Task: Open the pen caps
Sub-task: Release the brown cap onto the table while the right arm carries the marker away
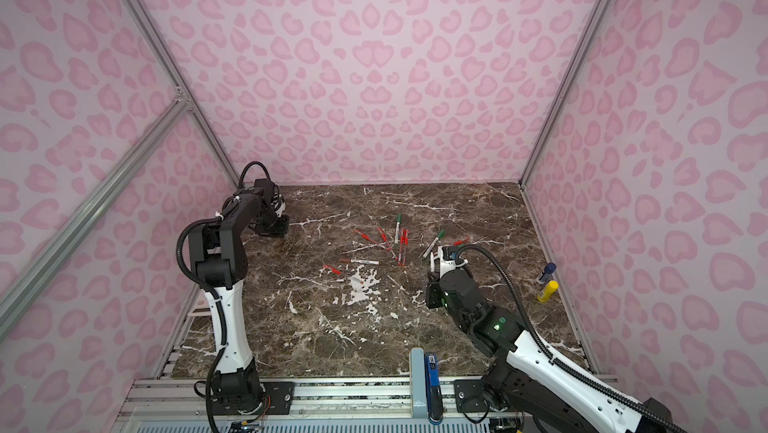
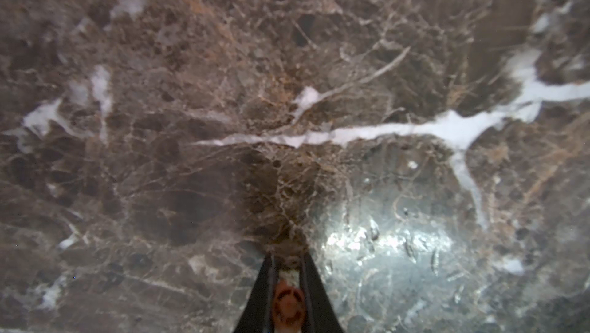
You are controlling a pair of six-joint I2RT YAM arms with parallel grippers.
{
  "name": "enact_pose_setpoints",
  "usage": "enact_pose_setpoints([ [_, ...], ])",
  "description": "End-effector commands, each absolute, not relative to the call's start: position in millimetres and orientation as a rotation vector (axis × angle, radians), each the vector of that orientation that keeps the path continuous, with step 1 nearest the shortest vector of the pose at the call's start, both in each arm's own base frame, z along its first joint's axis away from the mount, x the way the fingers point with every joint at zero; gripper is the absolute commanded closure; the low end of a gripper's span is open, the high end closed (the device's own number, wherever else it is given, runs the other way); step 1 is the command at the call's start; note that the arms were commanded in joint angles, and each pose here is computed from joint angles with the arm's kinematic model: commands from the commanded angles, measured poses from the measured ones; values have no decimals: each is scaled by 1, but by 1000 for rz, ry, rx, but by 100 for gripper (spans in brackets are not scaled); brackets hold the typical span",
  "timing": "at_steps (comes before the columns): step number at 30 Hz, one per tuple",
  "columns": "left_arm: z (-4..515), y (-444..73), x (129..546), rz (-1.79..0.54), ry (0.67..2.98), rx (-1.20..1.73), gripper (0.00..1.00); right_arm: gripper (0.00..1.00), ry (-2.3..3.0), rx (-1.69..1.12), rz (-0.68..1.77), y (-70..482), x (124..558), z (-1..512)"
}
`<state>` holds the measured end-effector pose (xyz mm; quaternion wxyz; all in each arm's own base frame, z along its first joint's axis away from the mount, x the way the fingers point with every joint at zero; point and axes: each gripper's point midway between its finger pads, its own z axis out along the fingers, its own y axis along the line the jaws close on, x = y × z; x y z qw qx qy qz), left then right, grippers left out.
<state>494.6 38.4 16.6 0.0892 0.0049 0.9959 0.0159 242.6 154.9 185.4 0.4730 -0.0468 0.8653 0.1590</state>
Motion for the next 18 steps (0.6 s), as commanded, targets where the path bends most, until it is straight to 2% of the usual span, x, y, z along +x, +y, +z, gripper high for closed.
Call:
enact_pose_setpoints([
  [1, 2, 41, 485, 69, 3017, 25, 77, 100, 2109, -115, 390, 155, 244, 188],
  [8, 3, 42, 485, 72, 3015, 21, 67, 100, 2117, -123, 393, 156, 245, 186],
  [12, 9, 40, 484, 65, 3006, 24, 65, 100, 2139, -124, 383, 153, 242, 184],
  [18, 60, 28, 488, 33, 2905, 24, 47, 100, 2180, -106, 350, 143, 247, 183],
])
